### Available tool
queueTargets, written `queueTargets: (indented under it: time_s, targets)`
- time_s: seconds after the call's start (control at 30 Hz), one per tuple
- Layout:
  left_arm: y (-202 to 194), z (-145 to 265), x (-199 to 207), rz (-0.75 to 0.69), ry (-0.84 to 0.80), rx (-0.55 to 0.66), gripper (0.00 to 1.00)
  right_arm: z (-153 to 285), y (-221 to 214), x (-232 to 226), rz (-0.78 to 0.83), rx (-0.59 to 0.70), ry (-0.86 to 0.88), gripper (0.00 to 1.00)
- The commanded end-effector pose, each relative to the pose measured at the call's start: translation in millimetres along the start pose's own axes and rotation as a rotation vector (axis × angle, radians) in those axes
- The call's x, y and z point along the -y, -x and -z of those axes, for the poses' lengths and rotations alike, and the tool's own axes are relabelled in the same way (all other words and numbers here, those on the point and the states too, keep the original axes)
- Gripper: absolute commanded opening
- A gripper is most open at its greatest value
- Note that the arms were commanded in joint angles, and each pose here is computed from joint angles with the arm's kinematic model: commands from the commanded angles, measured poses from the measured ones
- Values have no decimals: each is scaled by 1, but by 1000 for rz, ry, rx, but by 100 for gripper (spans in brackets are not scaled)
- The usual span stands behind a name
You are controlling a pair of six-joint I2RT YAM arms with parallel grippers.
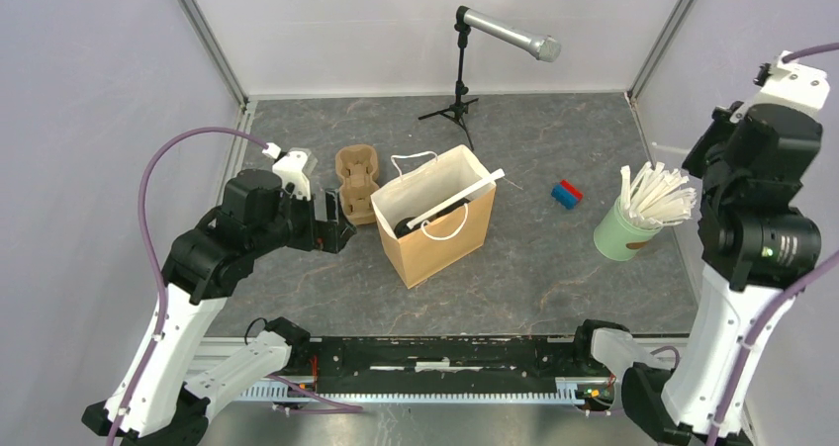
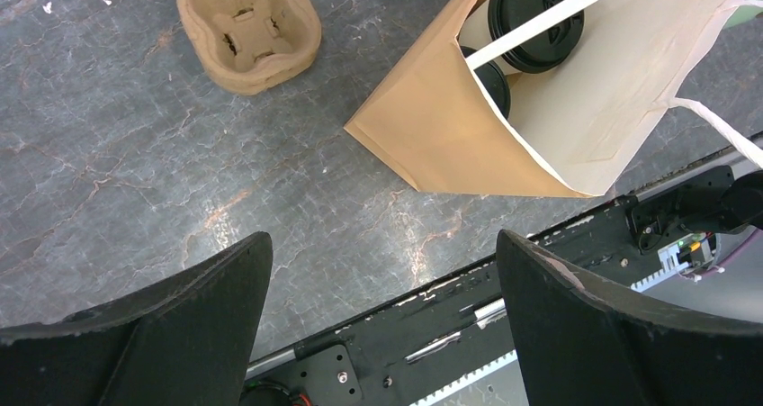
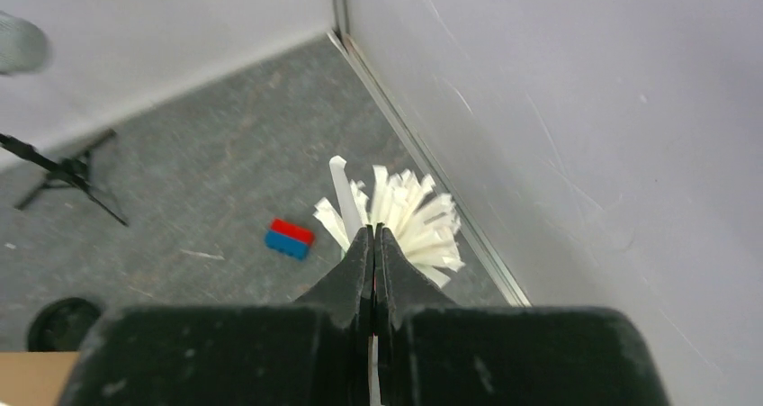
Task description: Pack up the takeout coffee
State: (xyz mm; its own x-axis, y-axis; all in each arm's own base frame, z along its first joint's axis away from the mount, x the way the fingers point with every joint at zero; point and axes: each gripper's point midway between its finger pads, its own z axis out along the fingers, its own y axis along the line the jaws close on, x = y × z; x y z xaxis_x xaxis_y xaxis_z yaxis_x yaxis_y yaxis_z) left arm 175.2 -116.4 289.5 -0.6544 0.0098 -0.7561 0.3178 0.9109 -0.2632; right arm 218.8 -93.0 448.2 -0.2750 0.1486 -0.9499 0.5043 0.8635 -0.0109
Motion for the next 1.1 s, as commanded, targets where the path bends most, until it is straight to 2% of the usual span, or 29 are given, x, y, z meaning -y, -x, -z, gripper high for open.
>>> queueTargets:
  time_s: [0.0,0.07,0.17,0.3,0.5,0.6,0.8,1.07]
  targets:
    - [12,4,9,1,-43,55,100,31,50,-7,-116,212,92,0]
    - [10,1,8,4,-43,49,100,38,59,-12,-155,236,124,0]
    - [6,-1,9,12,-47,38,100,40,69,-37,-196,270,261,0]
    - [9,2,10,38,-50,54,100,36,73,-79,-247,244,467,0]
    - [18,7,14,69,-52,62,100,32,50,-153,-335,89,856,0]
    - [23,12,11,95,-30,90,100,42,49,-169,-295,48,977,0]
    - [37,20,11,119,-19,145,100,72,14,-201,-256,-110,1248,0]
    - [46,16,15,157,-28,159,100,107,-39,-235,-131,-300,1420,0]
